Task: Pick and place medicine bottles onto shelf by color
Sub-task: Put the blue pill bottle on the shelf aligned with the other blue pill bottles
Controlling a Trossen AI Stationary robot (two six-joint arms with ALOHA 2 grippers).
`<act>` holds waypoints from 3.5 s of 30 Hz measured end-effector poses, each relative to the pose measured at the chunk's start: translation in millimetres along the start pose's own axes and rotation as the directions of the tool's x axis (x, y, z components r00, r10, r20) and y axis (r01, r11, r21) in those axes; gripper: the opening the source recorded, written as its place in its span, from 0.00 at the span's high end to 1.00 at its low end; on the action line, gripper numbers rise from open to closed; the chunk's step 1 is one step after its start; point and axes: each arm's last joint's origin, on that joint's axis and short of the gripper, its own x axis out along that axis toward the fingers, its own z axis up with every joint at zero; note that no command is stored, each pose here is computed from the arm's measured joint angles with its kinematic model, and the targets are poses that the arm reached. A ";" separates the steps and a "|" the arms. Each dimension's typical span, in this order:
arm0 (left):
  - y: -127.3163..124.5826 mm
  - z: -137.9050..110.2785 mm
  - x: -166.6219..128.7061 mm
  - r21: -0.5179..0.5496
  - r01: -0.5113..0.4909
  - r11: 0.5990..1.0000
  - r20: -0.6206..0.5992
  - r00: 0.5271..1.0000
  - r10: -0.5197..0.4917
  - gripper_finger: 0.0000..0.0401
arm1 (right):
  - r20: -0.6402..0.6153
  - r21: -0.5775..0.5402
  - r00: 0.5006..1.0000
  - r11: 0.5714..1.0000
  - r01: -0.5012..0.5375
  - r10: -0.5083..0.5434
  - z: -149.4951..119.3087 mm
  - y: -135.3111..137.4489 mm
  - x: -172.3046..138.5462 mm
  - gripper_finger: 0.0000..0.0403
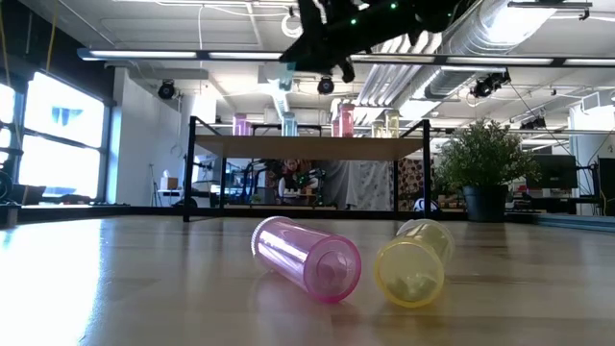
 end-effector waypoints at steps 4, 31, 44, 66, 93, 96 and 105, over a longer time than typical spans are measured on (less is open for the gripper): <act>-0.1 -1.1 0.1 0.003 0.001 1.000 -0.011 1.000 -0.001 0.43 | 0.002 0.034 0.995 0.995 0.097 -0.097 -4.8 7.8 10.2 0.75; -0.3 -2.4 0.1 0.045 0.006 0.999 -0.024 1.000 -0.005 0.43 | -0.096 0.104 0.941 0.937 0.332 -0.323 -33.5 33.0 30.0 0.75; -0.7 -6.1 -0.1 0.087 0.012 0.996 -0.061 0.998 -0.006 0.43 | -0.099 0.076 0.939 0.938 0.338 -0.330 -44.7 33.6 37.7 0.75; -0.8 -6.0 -0.1 0.086 0.015 0.996 -0.061 0.998 -0.010 0.43 | -0.143 0.062 0.922 0.926 0.372 -0.360 -49.8 31.0 36.6 0.75; -0.8 -6.0 -0.1 0.085 0.015 0.996 -0.061 0.998 -0.010 0.43 | -0.145 0.058 0.911 0.916 0.397 -0.386 -50.3 30.9 35.5 0.60; -0.8 -6.0 -0.1 0.086 0.015 0.996 -0.061 0.998 -0.010 0.43 | -0.147 0.056 0.911 0.917 0.396 -0.384 -50.7 32.2 35.1 0.62; -0.7 -6.0 -0.1 0.085 0.015 0.996 -0.060 0.998 -0.010 0.43 | -0.184 0.072 0.902 0.910 0.409 -0.391 -55.0 31.9 33.7 0.62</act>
